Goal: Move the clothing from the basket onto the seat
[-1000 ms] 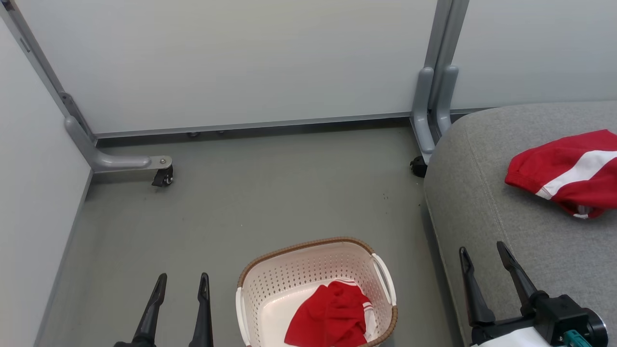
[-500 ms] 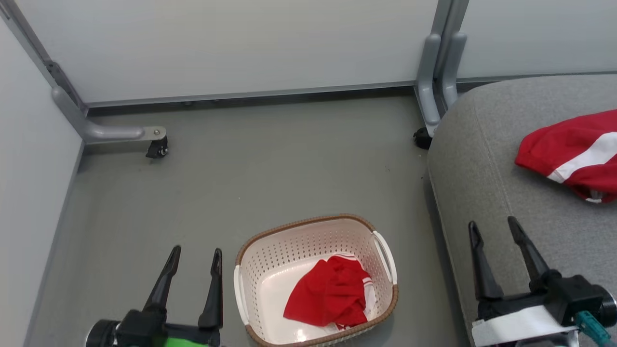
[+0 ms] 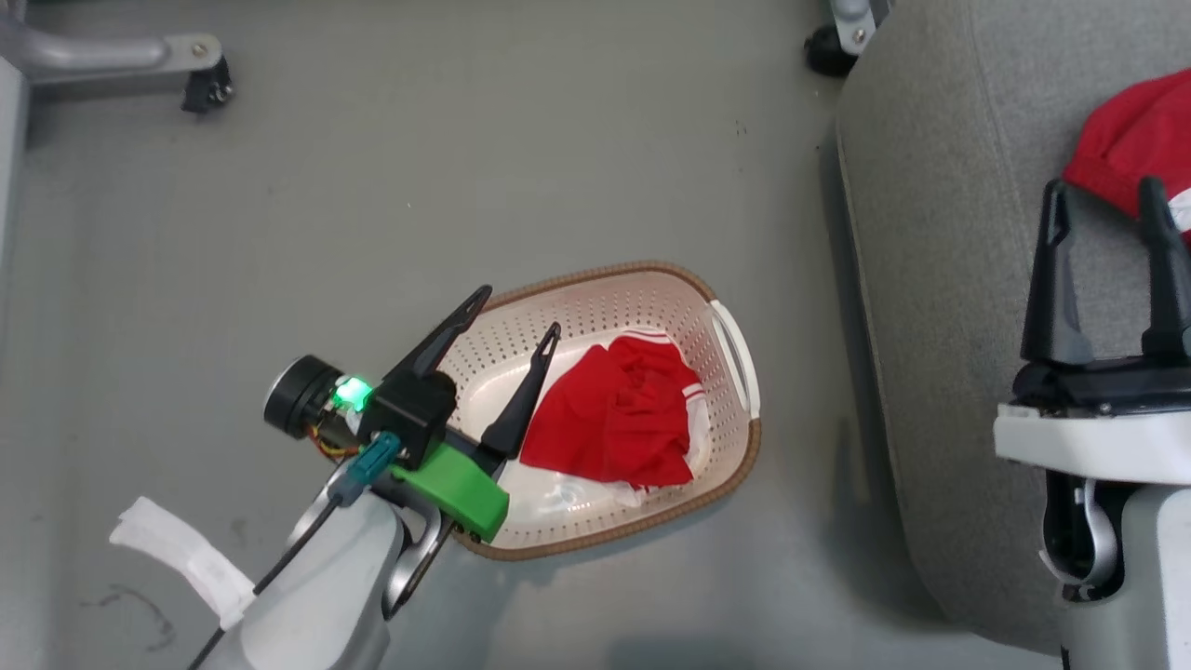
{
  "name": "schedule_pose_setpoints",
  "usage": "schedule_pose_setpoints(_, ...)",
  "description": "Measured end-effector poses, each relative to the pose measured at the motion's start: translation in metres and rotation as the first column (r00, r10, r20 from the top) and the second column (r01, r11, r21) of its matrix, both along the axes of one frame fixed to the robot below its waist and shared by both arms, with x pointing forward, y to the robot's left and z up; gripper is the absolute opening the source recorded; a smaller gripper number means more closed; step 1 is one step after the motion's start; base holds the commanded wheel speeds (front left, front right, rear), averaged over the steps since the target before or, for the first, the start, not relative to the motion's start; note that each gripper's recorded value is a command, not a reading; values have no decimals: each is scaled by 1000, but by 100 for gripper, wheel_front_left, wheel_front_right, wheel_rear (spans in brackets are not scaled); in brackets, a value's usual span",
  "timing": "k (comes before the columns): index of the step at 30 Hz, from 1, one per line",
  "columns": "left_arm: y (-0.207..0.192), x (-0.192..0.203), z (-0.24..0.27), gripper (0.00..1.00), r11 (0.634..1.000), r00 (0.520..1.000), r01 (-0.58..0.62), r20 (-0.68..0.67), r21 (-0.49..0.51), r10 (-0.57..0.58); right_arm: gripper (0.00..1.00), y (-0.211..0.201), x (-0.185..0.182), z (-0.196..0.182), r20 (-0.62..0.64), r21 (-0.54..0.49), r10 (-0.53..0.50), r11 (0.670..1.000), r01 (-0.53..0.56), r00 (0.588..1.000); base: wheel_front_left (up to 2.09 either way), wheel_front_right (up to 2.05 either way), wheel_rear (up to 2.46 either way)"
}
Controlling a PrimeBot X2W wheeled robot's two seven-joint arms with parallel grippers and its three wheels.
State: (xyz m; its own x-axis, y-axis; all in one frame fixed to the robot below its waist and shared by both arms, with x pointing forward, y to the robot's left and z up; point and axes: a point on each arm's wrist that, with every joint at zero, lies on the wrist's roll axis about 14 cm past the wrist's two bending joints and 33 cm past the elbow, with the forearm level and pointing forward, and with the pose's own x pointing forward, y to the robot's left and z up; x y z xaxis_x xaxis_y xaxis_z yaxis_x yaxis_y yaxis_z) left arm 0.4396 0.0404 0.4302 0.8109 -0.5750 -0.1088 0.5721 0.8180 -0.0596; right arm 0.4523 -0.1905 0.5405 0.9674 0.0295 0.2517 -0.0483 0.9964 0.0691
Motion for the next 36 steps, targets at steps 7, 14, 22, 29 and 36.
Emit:
schedule_pose_setpoints(7,-30,9,-93,100,977,961,197,-213,80,-176,100,-33,31,-28,-25,24,-88,996,89,996,0,0,0)
schedule_pose_setpoints(14,-51,-6,-181,100,914,861,387,-402,123,-311,100,-49,45,-64,-79,16,-126,992,128,989,0,0,0)
schedule_pose_setpoints(22,-74,-14,-252,100,865,751,492,-551,99,-364,100,-60,51,-107,-160,-9,-150,989,151,976,0,0,0)
schedule_pose_setpoints(29,-89,-12,-293,100,814,699,567,-598,128,-392,100,-71,46,-137,-233,-26,-176,984,174,956,0,0,0)
schedule_pose_setpoints(36,-104,-12,-315,100,766,678,624,-593,153,-434,100,-79,39,-148,-272,-46,-196,981,190,942,0,0,0)
